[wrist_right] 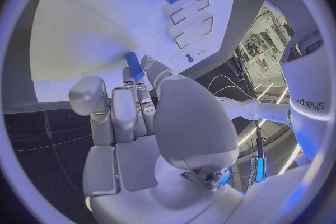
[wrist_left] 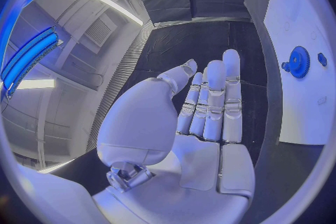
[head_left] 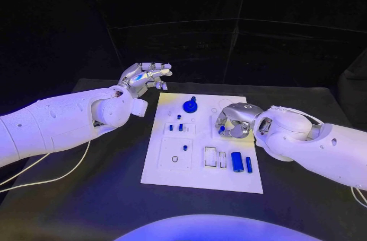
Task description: Assemble the parts on the task board
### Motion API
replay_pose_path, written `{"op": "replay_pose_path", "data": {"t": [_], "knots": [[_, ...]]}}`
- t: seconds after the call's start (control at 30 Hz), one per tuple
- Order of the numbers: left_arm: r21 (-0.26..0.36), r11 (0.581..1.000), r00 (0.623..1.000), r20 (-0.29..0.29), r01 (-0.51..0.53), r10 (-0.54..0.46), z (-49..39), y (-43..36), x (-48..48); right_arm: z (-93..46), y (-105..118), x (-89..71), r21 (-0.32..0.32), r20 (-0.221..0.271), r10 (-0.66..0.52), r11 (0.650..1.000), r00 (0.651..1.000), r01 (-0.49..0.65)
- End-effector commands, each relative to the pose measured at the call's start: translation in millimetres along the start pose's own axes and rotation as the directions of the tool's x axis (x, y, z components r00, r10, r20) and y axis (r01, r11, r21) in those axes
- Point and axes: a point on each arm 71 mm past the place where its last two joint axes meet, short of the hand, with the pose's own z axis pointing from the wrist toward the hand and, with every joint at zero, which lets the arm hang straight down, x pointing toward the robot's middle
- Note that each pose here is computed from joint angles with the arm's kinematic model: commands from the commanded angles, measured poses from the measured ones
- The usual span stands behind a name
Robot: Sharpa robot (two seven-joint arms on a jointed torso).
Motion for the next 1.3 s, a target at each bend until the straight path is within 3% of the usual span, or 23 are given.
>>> {"op": "replay_pose_path", "data": {"t": [0.03, 0.7, 1.07, 1.3], "knots": [[0.004, 1.0, 1.0, -0.013, 0.006, -0.006, 0.4, -1.3, 1.1, 0.7, -0.9, 0.4, 0.013, -0.019, -0.039, 0.999, 0.999, 0.039], [0.001, 1.0, 1.0, -0.012, 0.005, -0.005, 0.1, -1.1, 0.1, -0.3, 1.8, -6.6, -0.007, 0.079, -0.036, 0.999, 0.996, 0.036], [0.001, 1.0, 1.0, -0.01, 0.005, -0.005, -0.4, -1.3, -0.9, -15.7, 8.3, -13.5, -0.048, 0.136, 0.1, 0.994, 0.986, -0.095], [0.001, 1.0, 1.0, -0.01, 0.004, -0.004, -0.7, -1.4, -1.2, -24.2, 30.6, -24.1, -0.121, 0.154, 0.172, 0.981, 0.973, -0.154]]}}
